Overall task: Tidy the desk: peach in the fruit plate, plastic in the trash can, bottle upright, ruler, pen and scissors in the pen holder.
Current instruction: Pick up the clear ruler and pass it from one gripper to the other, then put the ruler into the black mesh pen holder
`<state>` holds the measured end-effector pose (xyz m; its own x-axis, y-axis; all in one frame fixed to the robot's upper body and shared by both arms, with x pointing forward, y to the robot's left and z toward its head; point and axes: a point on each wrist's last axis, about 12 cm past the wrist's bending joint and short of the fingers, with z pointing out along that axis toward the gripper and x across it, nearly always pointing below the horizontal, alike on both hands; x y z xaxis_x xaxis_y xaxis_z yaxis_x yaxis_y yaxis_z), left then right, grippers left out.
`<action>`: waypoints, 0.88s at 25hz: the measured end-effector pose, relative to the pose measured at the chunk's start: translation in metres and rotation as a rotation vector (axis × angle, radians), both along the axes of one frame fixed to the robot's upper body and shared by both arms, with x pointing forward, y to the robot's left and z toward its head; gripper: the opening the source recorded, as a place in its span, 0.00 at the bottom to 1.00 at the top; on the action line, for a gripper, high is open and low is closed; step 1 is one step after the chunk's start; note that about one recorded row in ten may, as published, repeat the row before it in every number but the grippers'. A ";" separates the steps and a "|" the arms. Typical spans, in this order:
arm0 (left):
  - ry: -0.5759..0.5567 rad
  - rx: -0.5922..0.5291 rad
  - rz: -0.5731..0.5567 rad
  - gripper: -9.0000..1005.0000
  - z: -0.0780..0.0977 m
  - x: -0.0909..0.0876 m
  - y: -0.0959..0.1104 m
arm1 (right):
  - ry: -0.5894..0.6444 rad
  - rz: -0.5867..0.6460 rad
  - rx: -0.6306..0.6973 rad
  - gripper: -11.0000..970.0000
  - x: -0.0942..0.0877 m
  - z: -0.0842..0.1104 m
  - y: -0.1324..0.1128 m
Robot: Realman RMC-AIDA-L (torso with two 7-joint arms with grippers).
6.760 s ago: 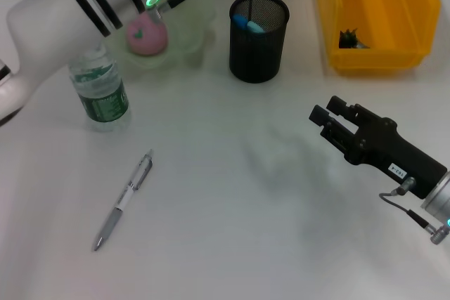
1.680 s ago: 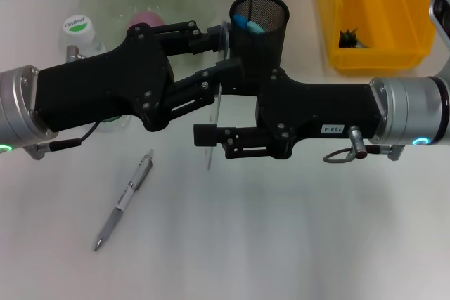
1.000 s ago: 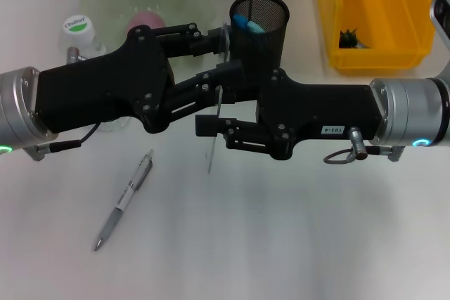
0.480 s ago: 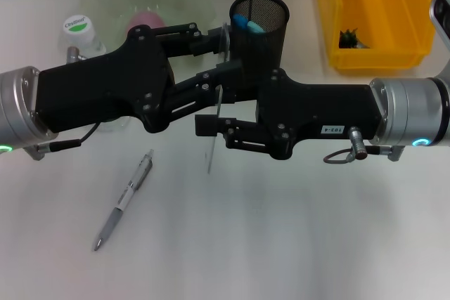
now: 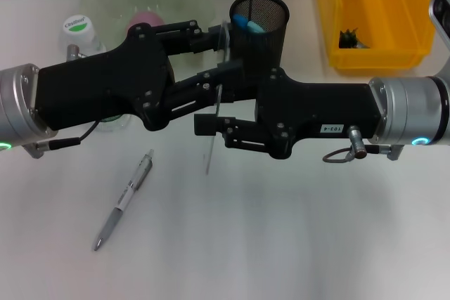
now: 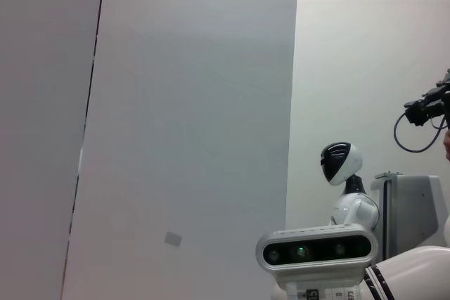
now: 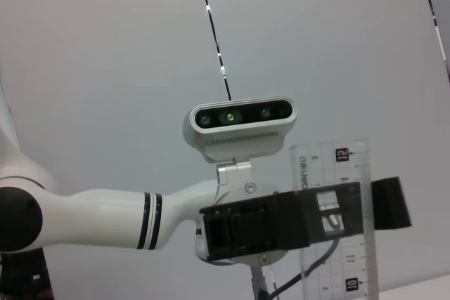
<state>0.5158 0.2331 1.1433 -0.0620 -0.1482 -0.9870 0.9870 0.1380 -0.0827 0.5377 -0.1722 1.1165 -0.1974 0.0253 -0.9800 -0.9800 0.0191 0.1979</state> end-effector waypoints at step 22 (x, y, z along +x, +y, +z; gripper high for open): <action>0.001 -0.035 -0.012 0.78 0.000 -0.011 0.014 | 0.007 -0.108 0.030 0.40 -0.001 -0.007 -0.022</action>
<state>0.5053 0.2467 1.1435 -0.0647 -0.1815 -0.9813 0.9884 0.1235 -0.0880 0.5364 -0.1938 1.1100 -0.1987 0.0760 -0.9771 -0.9712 0.1185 0.2067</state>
